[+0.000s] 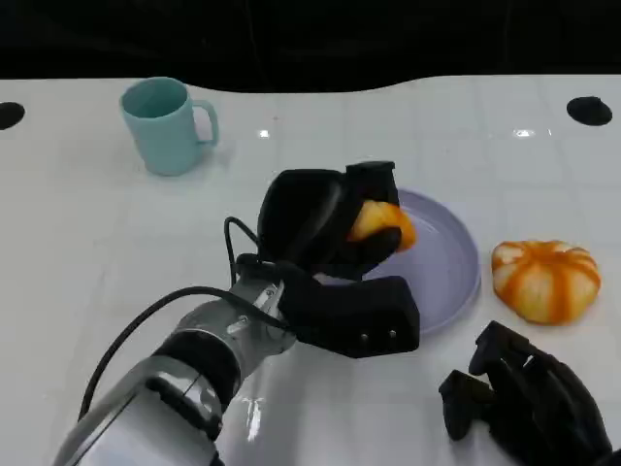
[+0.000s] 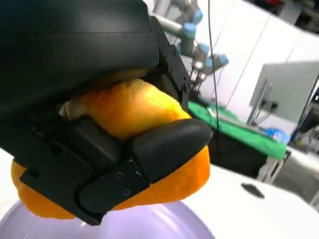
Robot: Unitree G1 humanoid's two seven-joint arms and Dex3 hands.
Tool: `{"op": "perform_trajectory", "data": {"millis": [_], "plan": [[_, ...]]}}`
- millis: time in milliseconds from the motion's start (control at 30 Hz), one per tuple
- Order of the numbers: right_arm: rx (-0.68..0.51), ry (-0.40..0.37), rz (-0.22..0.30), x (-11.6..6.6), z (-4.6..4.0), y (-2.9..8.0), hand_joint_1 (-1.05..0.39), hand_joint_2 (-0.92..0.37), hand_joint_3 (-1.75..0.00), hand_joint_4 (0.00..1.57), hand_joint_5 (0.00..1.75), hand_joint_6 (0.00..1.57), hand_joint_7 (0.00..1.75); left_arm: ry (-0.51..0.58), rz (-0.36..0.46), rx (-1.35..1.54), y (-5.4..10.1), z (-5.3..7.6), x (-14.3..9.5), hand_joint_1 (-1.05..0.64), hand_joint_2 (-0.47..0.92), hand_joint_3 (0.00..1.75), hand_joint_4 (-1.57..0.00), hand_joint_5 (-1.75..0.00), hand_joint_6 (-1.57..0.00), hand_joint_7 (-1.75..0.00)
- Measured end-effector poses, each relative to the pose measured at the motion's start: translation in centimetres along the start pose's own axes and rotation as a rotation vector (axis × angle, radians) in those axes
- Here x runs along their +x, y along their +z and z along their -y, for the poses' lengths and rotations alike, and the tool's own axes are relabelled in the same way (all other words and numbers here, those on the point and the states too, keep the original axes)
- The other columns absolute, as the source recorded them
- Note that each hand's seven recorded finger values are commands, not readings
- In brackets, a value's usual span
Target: Grasp the bread from the table and place it into the plate.
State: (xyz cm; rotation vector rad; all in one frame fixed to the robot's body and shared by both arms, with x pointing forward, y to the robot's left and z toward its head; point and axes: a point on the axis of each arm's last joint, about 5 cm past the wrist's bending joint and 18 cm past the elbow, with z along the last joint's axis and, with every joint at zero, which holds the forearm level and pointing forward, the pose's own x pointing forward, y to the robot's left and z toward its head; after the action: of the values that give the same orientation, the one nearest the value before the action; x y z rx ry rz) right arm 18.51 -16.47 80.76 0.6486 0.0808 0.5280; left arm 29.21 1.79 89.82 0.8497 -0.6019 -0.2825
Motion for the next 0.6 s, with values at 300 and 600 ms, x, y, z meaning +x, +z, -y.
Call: {"op": "perform_trajectory", "data": {"millis": [300, 600], "plan": [[0.0, -0.001, 0.0, 0.0, -0.01, 0.0, -0.58, -0.92, -0.23, 0.79, 1.69, 0.68, 1.45, -0.395, -0.011, 0.128, -0.5, -1.6, 1.4, -1.05, 0.92, 0.67, -0.01, -0.88, 0.0, -0.12], [0.0, 0.001, 0.0, 0.0, -0.01, 0.0, -0.58, -0.92, -0.23, 0.79, 1.68, 0.68, 1.45, -0.605, -0.031, 0.17, -1.2, -2.6, 1.7, -1.05, 0.92, 0.68, 0.0, -0.37, -0.05, -0.04]]}}
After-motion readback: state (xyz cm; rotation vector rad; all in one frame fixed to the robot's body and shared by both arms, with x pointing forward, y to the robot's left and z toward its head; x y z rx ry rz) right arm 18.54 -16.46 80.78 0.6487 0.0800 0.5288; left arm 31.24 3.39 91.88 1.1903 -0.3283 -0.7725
